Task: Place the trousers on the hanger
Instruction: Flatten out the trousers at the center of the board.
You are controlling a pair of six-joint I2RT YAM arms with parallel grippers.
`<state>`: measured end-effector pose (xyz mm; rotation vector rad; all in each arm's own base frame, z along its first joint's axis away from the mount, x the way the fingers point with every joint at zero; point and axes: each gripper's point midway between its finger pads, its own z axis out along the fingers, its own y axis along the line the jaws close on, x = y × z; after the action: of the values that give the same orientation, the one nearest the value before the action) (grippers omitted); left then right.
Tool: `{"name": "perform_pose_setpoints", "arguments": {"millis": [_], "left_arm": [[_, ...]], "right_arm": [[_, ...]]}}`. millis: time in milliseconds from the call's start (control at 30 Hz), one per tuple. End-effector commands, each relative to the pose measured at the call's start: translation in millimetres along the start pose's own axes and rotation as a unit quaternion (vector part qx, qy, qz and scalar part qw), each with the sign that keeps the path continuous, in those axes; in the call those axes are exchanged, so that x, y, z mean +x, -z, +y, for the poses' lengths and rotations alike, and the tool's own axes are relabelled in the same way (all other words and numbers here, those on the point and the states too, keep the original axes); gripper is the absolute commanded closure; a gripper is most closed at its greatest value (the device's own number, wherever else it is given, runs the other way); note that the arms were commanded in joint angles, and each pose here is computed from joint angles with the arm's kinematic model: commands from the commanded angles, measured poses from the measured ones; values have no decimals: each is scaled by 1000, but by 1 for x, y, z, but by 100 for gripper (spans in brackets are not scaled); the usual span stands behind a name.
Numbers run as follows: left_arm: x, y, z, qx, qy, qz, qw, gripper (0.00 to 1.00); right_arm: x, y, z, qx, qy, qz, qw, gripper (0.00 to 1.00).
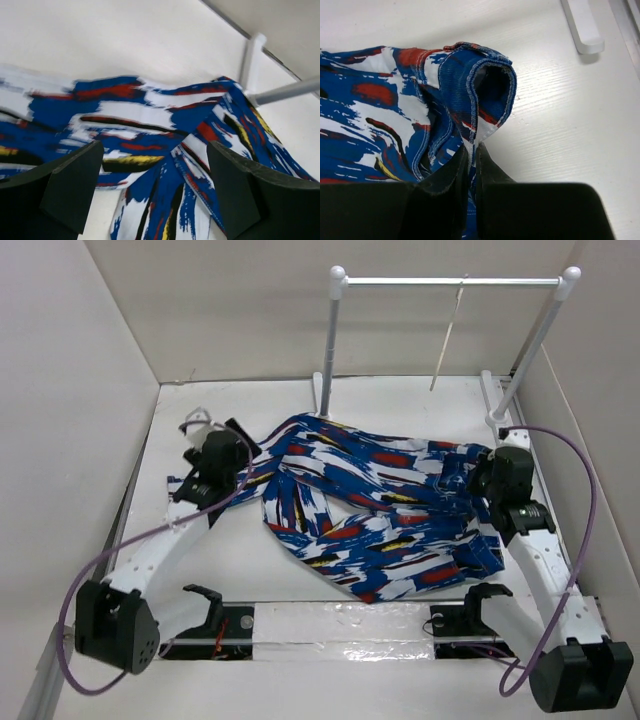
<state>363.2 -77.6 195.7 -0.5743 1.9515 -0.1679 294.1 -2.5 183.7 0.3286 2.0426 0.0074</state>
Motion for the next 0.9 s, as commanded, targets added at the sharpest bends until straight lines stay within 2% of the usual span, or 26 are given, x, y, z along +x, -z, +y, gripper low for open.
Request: {"name": "perform_pose_setpoints", "arguments": {"millis": [0,33,67,200,300,400,433,600,700,733,767,800,833,867], "left_arm": [[34,-7,64,-86,110,-24,990,17],[37,-5,77,-97,129,-28,987,12],[44,-8,104,-127,159,-27,979,11],[49,-4,146,-174,210,-43,961,11],[58,-10,160,-187,235,-21,954,10],[62,-24,172,-222,226,0,949,9],[76,-31,177,-244,218,25,945,10],[89,-52,181,-292,184,82,935,20],[97,-60,188,-308,168,93,932,39],[102,-63,191,-313,169,102,929,60],[104,-67,189,-308,172,107,929,74],[98,-72,190,-307,181,101,929,82],[100,-77,193,-308,181,108,928,96],[98,-83,190,-298,187,112,929,100]], "right_arm": [[-37,-2,21,-66,-10,-62,996,100],[-34,-2,25,-78,-8,-60,995,100],[-36,1,30,-95,-9,-68,993,100],[-31,7,41,-131,-10,-77,988,100],[-26,8,43,-141,-9,-72,987,100],[-22,4,41,-137,-16,-72,988,100],[-20,2,43,-140,-20,-69,988,100],[-23,-3,49,-151,-29,-66,986,100],[-26,-3,52,-156,-35,-70,985,100],[-27,-4,52,-158,-37,-72,984,100],[-29,-4,53,-159,-36,-78,984,100],[-29,-5,53,-158,-37,-77,984,100],[-31,-6,50,-154,-40,-81,984,100],[-31,-7,49,-150,-40,-79,985,100]]}}
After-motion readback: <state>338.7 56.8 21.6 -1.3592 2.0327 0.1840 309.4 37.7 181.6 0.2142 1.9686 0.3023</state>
